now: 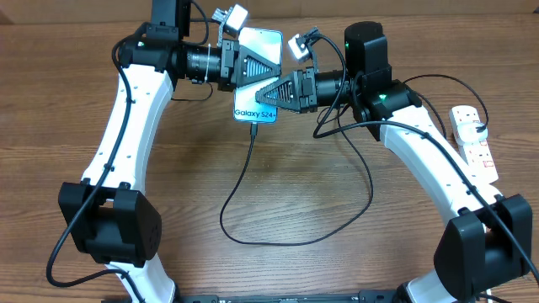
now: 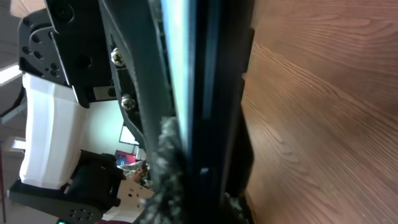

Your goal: Plug charger to phone and switch on socket

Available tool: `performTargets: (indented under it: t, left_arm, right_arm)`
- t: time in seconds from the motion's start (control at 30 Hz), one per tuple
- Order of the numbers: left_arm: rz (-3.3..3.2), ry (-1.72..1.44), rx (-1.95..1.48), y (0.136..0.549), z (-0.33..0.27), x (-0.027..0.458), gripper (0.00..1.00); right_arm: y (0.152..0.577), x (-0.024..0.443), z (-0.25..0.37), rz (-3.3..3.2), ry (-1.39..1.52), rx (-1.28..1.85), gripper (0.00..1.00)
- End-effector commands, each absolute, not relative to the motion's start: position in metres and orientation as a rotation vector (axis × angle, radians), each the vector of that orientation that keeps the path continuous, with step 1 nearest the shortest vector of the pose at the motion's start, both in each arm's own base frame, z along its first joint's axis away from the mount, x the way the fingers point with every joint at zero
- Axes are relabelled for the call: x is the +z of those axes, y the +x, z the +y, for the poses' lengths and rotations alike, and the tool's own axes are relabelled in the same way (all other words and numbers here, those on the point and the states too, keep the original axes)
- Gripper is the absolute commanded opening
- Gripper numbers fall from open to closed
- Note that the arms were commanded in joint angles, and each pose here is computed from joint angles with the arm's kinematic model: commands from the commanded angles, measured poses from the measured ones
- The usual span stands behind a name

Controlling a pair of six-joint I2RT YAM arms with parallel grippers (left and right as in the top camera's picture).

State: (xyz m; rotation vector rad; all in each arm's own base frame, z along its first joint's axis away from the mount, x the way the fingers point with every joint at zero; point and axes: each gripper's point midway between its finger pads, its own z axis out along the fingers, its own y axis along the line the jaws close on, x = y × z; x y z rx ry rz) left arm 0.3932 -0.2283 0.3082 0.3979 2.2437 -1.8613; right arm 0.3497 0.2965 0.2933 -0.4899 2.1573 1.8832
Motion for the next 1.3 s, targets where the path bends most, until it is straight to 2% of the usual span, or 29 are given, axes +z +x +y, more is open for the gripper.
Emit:
performTargets:
  t: [0.0, 0.2, 0.53, 0.6, 0.7, 1.03, 1.13, 1.27]
  left_arm:
    - [2.231, 0.406, -1.836, 0.393, -0.226, 0.315, 0.04]
    - [2.241, 0.39, -1.842, 0.393, -0.226, 0.315, 0.07]
    - [2.242, 0.389, -1.837, 0.393, -0.226, 0.315, 0.37]
    - [2.245, 0.387, -1.832, 0.394, -0.226, 0.314, 0.48]
    - [2.261, 0.375, -1.803, 0.396, -0.225, 0.311, 0.53]
    - [2.258, 0.361, -1.795, 0.399, -0.22, 0.311, 0.54]
    - [2.272, 0.336, -1.759, 0.404, -0.215, 0.307, 0.49]
    - [2.318, 0.29, -1.683, 0.41, -0.21, 0.298, 0.5]
  right_arm:
    - [0.352, 0.304, 0.299, 2.113, -0.522, 1.841, 0.04]
    - [0.355, 0.303, 0.299, 2.107, -0.523, 1.819, 0.04]
    - [0.357, 0.302, 0.299, 2.105, -0.521, 1.804, 0.04]
    - [0.357, 0.302, 0.299, 2.105, -0.519, 1.801, 0.04]
    - [0.358, 0.301, 0.298, 2.11, -0.511, 1.797, 0.04]
    - [0.356, 0.281, 0.295, 2.198, -0.47, 1.74, 0.04]
    - [0.354, 0.276, 0.294, 2.208, -0.488, 1.723, 0.04]
    - [0.353, 0.273, 0.293, 2.208, -0.51, 1.705, 0.04]
